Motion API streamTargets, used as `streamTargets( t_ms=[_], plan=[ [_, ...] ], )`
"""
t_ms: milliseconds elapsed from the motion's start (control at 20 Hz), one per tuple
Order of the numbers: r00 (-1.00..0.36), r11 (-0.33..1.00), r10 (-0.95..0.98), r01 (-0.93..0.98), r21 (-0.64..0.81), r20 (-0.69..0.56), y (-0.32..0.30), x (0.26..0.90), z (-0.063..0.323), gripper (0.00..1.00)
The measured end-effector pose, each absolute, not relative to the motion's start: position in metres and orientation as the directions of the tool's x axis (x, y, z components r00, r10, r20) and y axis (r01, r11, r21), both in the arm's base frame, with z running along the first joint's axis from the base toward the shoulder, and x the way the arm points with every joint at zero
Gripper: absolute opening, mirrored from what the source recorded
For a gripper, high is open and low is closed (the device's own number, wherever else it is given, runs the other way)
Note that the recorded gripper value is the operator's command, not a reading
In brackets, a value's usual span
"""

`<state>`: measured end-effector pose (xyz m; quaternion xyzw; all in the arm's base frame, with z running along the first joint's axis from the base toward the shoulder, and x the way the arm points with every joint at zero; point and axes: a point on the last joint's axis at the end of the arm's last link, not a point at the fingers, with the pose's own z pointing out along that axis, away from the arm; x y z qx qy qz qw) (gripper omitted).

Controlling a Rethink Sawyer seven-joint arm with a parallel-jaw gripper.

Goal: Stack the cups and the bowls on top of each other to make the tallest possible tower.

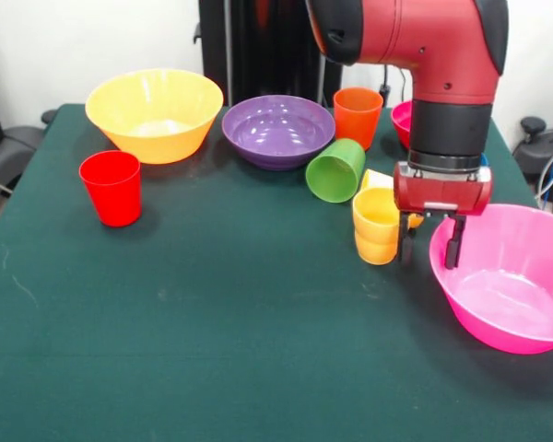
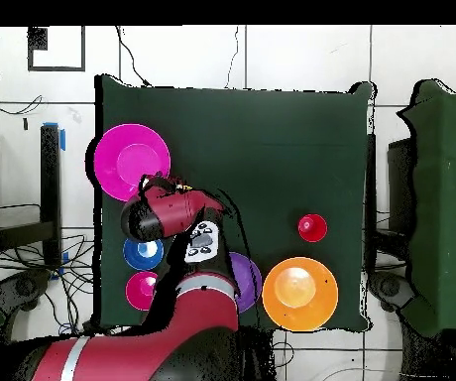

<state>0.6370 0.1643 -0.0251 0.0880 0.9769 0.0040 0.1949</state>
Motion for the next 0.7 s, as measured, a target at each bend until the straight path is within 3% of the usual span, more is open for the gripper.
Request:
streamTargets(
  t_ms=[700],
  plan=[
    [-0.878,0.985,0.171,0.164,0.053,-0.447,0.172,0.648,-0.05,1.0]
  ],
)
